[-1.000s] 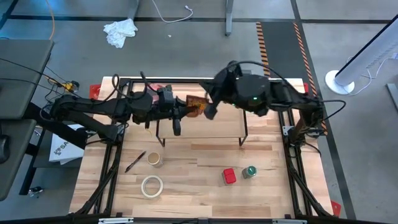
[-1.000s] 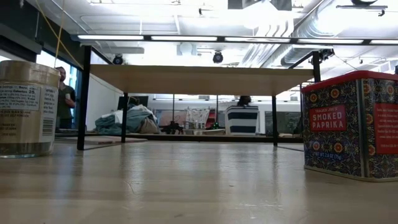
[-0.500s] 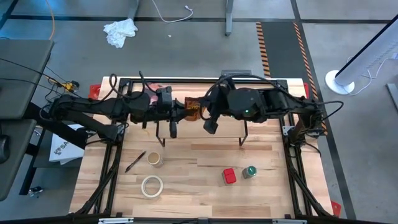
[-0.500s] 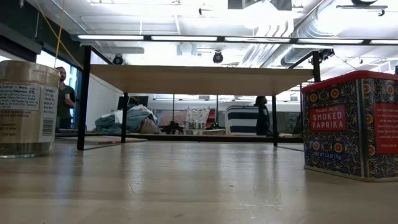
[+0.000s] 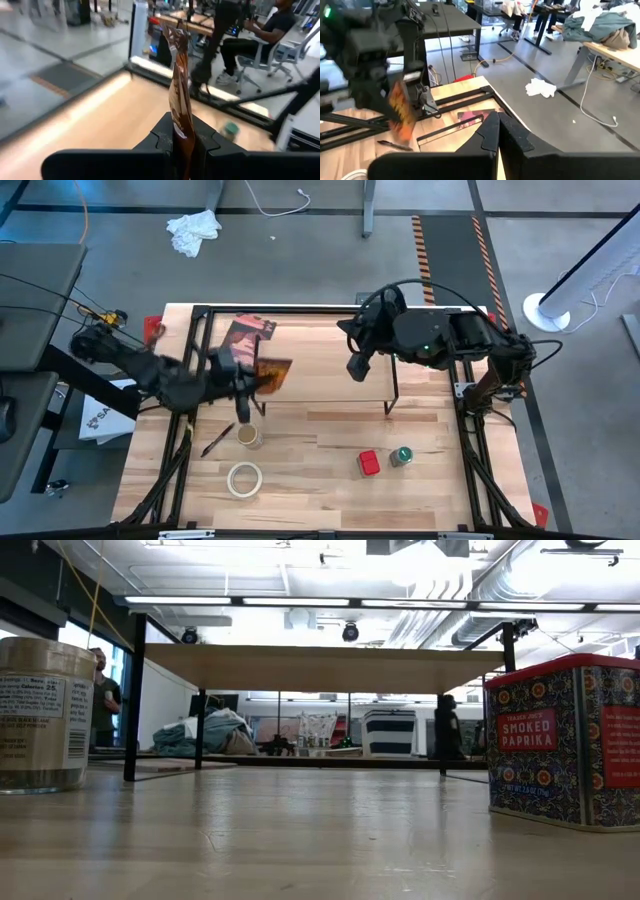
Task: Shelf spices
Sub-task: Remove the brown seasoning pack from the shelf
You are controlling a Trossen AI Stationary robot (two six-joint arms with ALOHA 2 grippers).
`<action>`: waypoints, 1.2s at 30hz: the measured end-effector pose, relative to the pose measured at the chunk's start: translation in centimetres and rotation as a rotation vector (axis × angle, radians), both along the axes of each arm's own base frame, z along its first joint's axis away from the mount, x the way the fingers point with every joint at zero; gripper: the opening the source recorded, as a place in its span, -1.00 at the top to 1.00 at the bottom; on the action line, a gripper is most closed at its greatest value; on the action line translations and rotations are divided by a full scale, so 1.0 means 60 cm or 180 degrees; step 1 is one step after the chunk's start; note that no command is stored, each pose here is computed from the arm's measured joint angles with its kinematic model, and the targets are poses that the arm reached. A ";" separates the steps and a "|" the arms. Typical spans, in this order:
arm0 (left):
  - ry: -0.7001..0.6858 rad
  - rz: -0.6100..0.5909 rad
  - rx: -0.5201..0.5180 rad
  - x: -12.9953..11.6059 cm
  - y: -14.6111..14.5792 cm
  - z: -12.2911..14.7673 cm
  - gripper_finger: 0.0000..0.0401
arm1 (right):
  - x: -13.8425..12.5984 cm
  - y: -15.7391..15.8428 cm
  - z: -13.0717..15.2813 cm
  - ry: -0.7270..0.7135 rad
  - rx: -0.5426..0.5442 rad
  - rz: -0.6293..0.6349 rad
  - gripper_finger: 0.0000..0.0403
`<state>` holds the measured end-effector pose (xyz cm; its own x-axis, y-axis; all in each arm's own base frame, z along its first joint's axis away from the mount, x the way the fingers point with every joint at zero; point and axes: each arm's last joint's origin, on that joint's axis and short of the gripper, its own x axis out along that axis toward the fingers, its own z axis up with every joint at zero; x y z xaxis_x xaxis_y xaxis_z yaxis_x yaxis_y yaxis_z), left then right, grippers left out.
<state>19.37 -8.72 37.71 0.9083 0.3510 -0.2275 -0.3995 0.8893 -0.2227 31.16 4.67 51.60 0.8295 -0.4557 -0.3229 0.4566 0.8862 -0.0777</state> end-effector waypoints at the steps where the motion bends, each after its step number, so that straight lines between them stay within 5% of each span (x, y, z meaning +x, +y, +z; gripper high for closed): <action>1: -0.0016 -0.0020 -0.0077 -0.001 -0.012 -0.018 0.94 | 0.000 0.000 -0.001 0.0001 0.0022 -0.0010 1.00; 7: -0.0469 0.0023 -0.0484 -0.002 -0.073 -0.108 0.94 | -0.002 -0.003 -0.002 -0.0023 0.0096 -0.0141 1.00; 12: -0.0309 -0.0066 -0.0365 0.008 -0.098 -0.187 0.94 | -0.002 -0.009 -0.003 -0.0082 0.0211 -0.0263 1.00; 20: -0.0391 -0.0090 -0.0642 0.036 -0.151 -0.264 0.94 | -0.005 -0.014 -0.012 0.0000 0.0396 -0.0308 1.00; 36: -0.0387 -0.0130 -0.0253 0.090 -0.214 -0.429 0.94 | -0.011 0.003 -0.039 0.0673 0.0251 0.0049 1.00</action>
<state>24.75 -21.54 11.97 0.9440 0.2986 -0.1404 -0.3291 0.8819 -0.3376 30.49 4.84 49.26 0.7461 -0.4101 -0.5245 0.4240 0.9000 -0.1005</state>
